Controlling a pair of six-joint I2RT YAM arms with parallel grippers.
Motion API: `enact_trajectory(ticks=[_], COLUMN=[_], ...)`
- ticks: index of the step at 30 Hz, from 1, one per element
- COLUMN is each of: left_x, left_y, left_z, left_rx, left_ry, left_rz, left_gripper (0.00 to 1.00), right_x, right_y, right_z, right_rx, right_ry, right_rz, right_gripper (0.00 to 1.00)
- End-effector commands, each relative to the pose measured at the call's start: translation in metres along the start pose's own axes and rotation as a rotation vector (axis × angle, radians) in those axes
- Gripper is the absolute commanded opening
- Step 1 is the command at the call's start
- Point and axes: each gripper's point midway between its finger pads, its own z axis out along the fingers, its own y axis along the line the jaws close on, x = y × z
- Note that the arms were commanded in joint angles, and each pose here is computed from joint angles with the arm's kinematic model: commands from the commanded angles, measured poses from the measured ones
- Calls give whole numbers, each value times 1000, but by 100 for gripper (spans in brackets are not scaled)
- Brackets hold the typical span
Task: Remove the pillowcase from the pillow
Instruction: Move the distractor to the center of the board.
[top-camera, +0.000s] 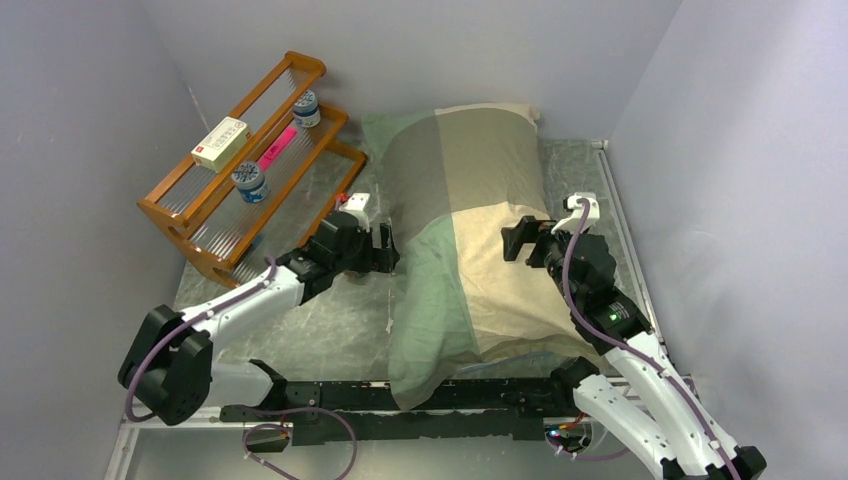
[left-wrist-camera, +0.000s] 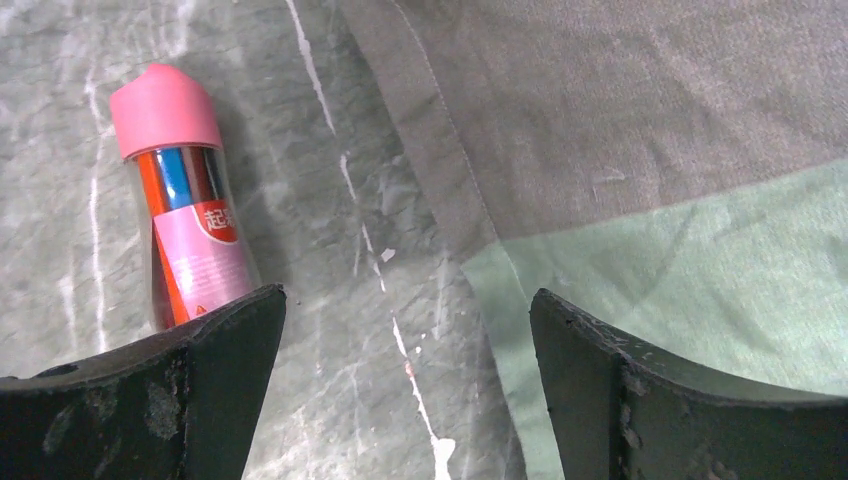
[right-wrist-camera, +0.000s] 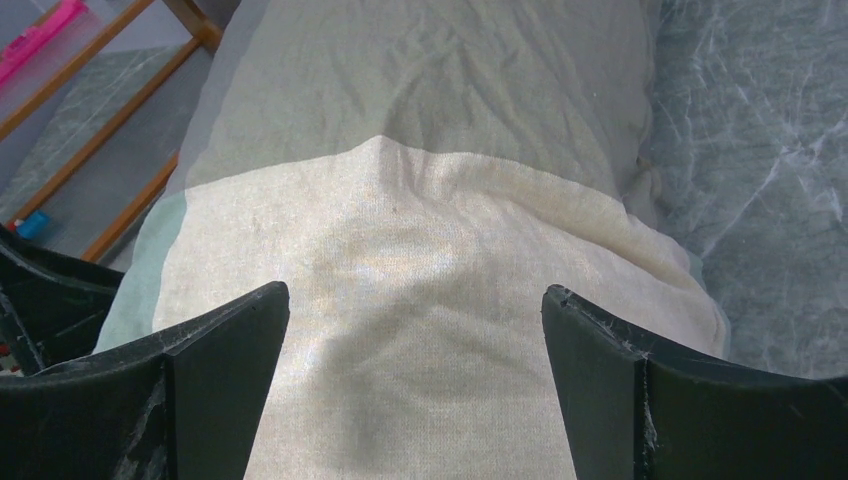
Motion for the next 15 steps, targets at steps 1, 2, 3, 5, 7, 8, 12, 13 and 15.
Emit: enact_trajectory(ticks=[1, 2, 3, 5, 7, 8, 12, 13, 15], left_x=[1, 4, 6, 9, 9, 9, 10, 10, 9], left_y=[-9, -7, -3, 3, 3, 5, 31, 41, 60], left_z=[19, 26, 34, 47, 58, 62, 77, 79, 82], left_rx=[47, 41, 30, 20, 24, 15, -82, -116, -173], left_ry=[-4, 3, 11, 27, 37, 38, 51, 50, 45], left_rz=[-27, -25, -31, -42, -40, -38, -38, -45, -67], left_gripper=[97, 97, 97, 97, 97, 97, 97, 97, 97], right_x=[-22, -21, -21, -21, -20, -21, -20, -20, -19], right_y=[3, 4, 4, 4, 3, 2, 1, 1, 1], right_z=[-4, -4, -4, -4, -5, -5, -5, -5, -4], right_rx=[0, -1, -4, -2, 3, 6, 13, 13, 15], right_ry=[-50, -50, -49, -46, -44, -45, -43, -42, -39], right_rz=[9, 11, 11, 11, 8, 6, 5, 5, 3], right_gripper=[100, 100, 100, 100, 100, 100, 100, 100, 100])
